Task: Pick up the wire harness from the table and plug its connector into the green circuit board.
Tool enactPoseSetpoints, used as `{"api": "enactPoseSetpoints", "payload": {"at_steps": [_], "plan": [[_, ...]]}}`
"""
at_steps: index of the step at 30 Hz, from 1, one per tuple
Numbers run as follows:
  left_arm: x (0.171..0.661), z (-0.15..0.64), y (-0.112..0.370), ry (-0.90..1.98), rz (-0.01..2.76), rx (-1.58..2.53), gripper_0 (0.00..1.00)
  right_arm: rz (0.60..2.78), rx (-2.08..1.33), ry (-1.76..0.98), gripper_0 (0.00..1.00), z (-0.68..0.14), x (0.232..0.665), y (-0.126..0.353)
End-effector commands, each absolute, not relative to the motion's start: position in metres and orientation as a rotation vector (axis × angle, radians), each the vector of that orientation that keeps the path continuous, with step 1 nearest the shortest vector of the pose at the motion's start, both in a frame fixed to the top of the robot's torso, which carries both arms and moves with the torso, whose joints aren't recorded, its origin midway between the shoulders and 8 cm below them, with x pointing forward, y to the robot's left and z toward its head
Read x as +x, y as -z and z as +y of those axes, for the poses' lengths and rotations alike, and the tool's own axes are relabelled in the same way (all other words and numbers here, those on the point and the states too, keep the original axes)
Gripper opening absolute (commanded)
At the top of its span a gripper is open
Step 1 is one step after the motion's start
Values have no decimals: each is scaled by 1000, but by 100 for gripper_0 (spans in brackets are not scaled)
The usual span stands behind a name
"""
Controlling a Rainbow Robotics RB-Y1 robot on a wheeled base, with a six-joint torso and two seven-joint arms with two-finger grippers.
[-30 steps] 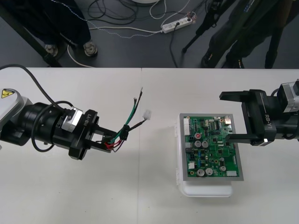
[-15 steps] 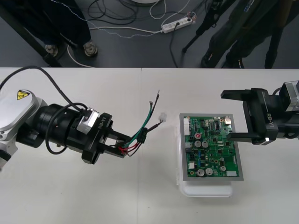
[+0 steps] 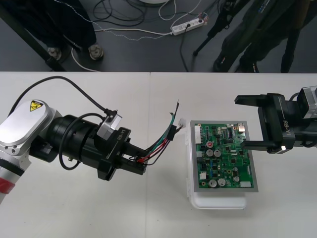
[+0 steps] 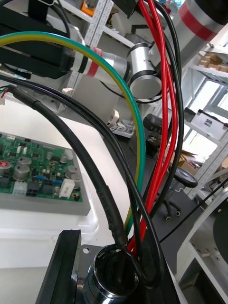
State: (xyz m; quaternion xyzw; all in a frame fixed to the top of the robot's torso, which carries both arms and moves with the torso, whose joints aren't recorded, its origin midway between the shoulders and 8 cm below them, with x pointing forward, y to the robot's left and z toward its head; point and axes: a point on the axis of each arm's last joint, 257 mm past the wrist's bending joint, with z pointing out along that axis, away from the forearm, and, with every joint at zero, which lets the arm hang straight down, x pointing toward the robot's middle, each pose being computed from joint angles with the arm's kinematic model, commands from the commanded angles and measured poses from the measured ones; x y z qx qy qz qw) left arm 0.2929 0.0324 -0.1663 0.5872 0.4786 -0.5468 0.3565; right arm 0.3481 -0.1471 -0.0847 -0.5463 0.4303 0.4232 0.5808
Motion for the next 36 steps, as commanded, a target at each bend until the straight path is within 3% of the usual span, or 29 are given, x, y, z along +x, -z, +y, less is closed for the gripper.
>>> {"api": "enactPoseSetpoints", "payload": {"at_steps": [1,25,36], "plan": [[252,18,163,1591,1281,1543,0,959,-1263,-956,100,-152,347,74],[184,-8,151,1954,1377,1567,0,936,-1241,-1018,100,-146,340,68],[177,-16,143,2041,1440,1567,0,916,-1214,-1102,100,-140,331,61]]}}
